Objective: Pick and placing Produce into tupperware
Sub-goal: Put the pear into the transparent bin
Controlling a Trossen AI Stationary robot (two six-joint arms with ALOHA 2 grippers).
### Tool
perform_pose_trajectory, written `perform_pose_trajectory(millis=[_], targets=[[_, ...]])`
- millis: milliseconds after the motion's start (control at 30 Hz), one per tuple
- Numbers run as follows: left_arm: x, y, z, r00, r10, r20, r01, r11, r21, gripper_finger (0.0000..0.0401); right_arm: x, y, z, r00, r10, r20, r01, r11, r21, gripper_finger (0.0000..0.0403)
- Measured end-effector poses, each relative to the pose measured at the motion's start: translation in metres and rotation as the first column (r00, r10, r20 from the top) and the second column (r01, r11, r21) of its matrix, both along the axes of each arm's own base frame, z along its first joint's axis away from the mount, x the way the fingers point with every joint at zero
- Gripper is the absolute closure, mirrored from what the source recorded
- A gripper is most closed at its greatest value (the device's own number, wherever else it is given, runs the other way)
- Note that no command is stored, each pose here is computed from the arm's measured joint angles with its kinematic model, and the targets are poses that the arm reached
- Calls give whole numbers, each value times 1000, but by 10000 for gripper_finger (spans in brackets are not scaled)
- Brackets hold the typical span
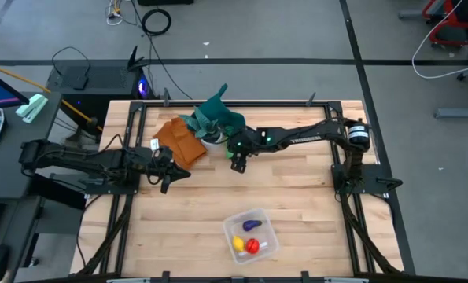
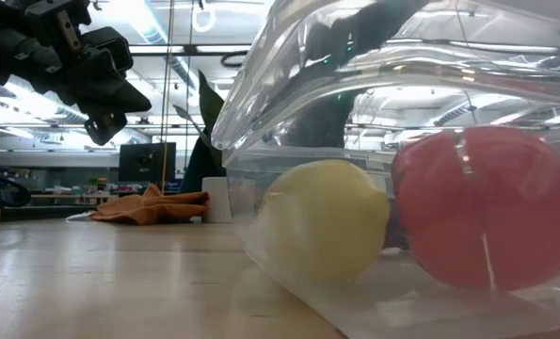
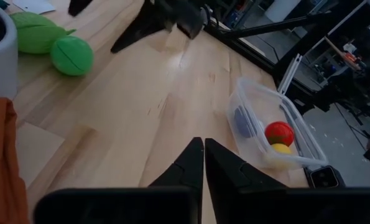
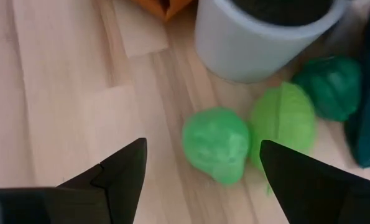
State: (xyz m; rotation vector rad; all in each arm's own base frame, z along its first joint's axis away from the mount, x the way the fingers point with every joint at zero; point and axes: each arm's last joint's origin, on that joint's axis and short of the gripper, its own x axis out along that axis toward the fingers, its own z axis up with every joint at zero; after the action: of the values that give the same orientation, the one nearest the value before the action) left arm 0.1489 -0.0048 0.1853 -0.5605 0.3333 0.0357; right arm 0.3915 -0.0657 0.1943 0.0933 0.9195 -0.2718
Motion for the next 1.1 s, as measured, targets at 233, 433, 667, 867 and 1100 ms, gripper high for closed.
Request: perform_pose_trajectory(millis=[233, 433, 667, 867, 1100], targets=[[0, 0, 0, 1000, 2, 1, -2, 1000, 0, 383, 7, 0, -25, 998, 17, -57, -18, 1000, -14, 126], [0, 0, 0, 1000, 2, 1, -2, 1000, 0, 389, 11, -2, -36, 998, -8, -60, 6, 999, -43, 128], [0, 0, 0, 1000, 3, 1, -3, 1000, 1, 379, 13, -3, -36, 999, -14, -42, 12, 999, -45, 130], [0, 0, 0, 1000, 5, 0, -5, 1000, 1, 381, 14, -5, -35, 999, -24, -28, 22, 999, -43, 137], [0, 0, 0, 1000, 5, 1, -5, 1000, 2, 389, 14, -5, -35, 999, -20, -27, 19, 999, -35, 140]])
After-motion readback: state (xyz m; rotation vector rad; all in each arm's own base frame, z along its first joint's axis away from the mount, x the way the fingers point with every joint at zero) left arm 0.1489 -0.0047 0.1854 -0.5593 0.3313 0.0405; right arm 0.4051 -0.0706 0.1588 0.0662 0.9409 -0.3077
